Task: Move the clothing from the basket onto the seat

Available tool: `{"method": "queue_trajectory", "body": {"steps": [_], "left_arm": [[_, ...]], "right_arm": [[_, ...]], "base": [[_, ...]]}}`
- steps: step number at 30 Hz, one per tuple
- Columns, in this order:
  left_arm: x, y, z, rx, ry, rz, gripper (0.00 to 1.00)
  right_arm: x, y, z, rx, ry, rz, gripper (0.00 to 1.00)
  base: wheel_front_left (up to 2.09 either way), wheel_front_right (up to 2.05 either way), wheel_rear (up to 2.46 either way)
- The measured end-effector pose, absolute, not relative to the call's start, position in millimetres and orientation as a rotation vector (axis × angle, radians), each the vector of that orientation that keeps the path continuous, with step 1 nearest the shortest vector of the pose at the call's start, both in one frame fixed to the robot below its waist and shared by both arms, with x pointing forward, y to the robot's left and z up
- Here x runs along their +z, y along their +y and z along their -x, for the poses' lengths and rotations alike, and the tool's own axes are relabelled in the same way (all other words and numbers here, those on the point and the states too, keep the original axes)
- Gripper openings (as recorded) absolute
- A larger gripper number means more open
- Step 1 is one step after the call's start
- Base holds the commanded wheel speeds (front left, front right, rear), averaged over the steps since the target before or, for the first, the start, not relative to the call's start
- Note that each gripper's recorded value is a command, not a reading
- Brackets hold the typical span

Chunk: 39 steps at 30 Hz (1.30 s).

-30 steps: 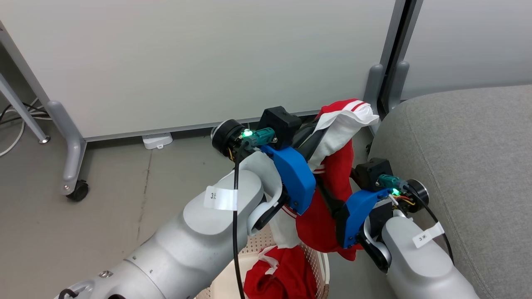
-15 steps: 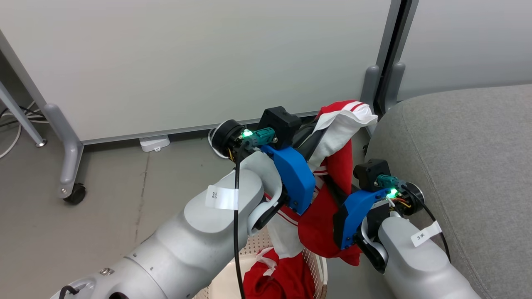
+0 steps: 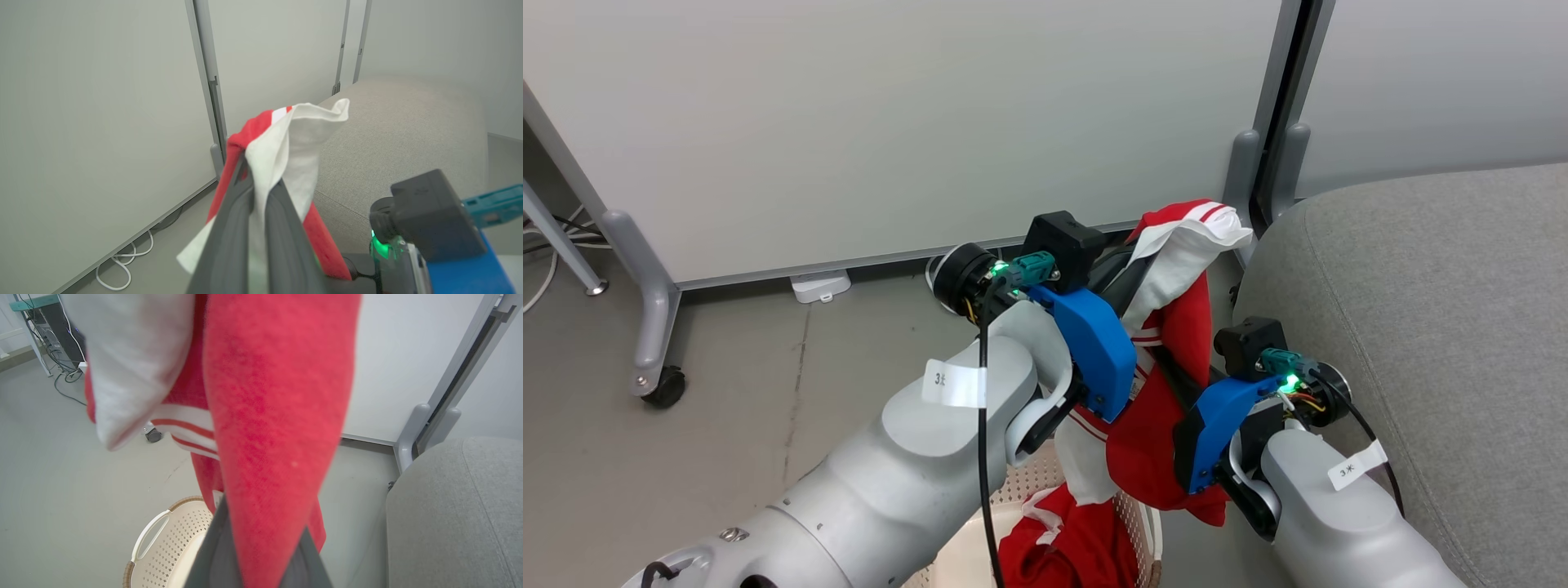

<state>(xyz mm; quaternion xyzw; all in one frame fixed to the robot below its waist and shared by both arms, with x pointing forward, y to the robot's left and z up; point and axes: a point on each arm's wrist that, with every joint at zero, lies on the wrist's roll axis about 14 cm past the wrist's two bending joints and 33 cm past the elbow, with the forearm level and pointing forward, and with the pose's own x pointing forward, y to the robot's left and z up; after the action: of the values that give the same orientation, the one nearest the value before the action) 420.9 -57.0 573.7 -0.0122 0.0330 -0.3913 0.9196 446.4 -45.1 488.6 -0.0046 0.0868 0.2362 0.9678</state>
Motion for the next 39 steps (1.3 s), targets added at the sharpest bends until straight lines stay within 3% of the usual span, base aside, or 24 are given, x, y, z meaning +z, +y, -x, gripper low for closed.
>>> {"method": "queue_trajectory", "body": {"steps": [2,18,26,39], "left_arm": [[573,-56,-422,-0.796,0.075,0.032,1.00],[557,-41,-418,-0.737,0.074,0.118,1.00],[546,-4,-418,-0.635,0.030,0.139,1.00],[507,53,-377,-0.491,0.002,0.132,1.00]], "right_arm": [[489,-45,-446,0.477,0.173,0.006,0.00],[485,-46,-449,0.460,0.183,-0.027,0.00],[487,-51,-455,0.439,0.170,-0.038,0.00],[498,-52,-453,0.433,0.110,-0.064,0.00]], "base": [[0.00,0.00,0.00],[0.00,0.00,0.00],[0.00,0.00,0.00],[0.00,0.00,0.00]]}}
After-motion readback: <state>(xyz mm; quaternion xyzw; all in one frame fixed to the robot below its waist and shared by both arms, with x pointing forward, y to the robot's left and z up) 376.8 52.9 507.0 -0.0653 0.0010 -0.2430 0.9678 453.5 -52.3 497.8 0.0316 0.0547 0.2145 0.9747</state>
